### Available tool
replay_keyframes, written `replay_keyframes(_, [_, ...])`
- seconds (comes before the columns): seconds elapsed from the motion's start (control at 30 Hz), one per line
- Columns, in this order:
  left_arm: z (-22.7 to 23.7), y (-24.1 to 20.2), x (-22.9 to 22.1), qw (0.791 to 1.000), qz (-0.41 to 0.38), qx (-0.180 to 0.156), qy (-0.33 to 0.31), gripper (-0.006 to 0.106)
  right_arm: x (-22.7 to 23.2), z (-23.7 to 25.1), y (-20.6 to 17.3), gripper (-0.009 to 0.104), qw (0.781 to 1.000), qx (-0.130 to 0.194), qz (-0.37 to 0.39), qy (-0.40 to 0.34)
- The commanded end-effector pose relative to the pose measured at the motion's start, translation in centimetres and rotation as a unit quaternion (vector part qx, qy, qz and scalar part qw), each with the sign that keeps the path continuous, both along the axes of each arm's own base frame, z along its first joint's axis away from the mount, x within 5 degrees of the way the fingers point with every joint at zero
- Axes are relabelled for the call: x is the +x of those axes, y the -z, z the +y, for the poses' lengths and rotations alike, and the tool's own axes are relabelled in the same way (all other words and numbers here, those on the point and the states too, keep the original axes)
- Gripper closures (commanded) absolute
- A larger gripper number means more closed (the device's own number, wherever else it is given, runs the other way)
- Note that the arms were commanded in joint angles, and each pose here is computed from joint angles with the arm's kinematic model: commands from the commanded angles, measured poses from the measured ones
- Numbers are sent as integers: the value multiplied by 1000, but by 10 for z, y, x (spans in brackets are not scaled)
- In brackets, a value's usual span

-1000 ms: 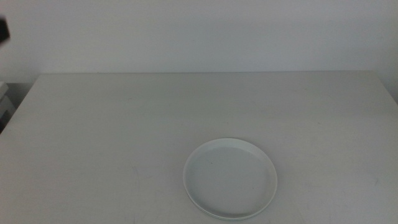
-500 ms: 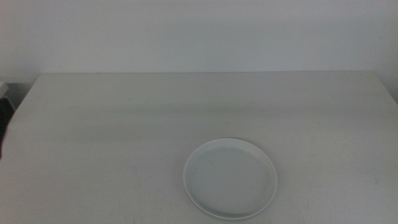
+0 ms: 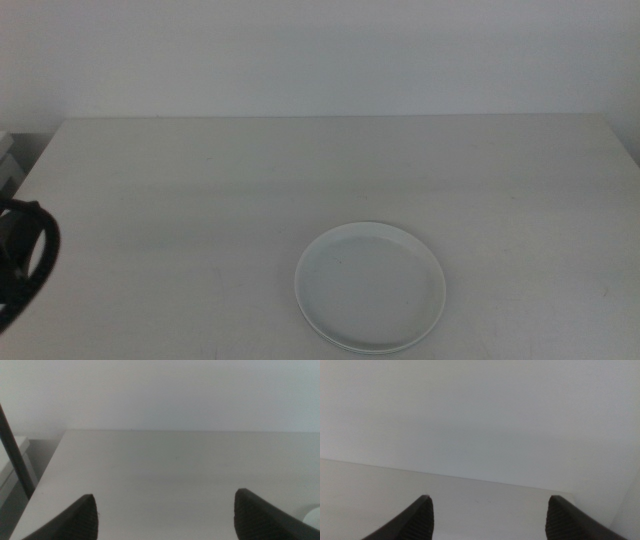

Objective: Stack the three bowls on top of each other.

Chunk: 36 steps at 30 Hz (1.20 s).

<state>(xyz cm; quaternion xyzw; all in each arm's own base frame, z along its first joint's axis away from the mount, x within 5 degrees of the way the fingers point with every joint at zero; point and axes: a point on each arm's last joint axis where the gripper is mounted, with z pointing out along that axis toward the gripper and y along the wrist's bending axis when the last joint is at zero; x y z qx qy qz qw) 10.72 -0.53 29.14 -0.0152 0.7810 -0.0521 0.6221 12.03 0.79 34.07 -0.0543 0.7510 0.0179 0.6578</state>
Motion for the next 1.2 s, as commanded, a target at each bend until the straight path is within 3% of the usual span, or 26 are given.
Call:
replay_keyframes(0.0, [2,-11,2,999,-39,-14,-12,-5,0,-3,-15,38,999,-2,-44,16])
replay_keyframes(0.23, [2,-8,-3,999,-43,-14,-12,-5,1,-3,-6,38,999,-2,-36,19])
replay_keyframes(0.63, [1,45,-41,997,-75,-13,-12,-5,-36,-9,72,38,997,-31,-50,52])
replay_keyframes(0.93, [1,94,-51,997,-75,-13,-13,-5,-53,-8,132,38,998,-32,-32,51])
replay_keyframes(1.17, [1,98,-52,996,-87,-13,-16,-5,-66,-5,142,38,996,-36,-73,41])
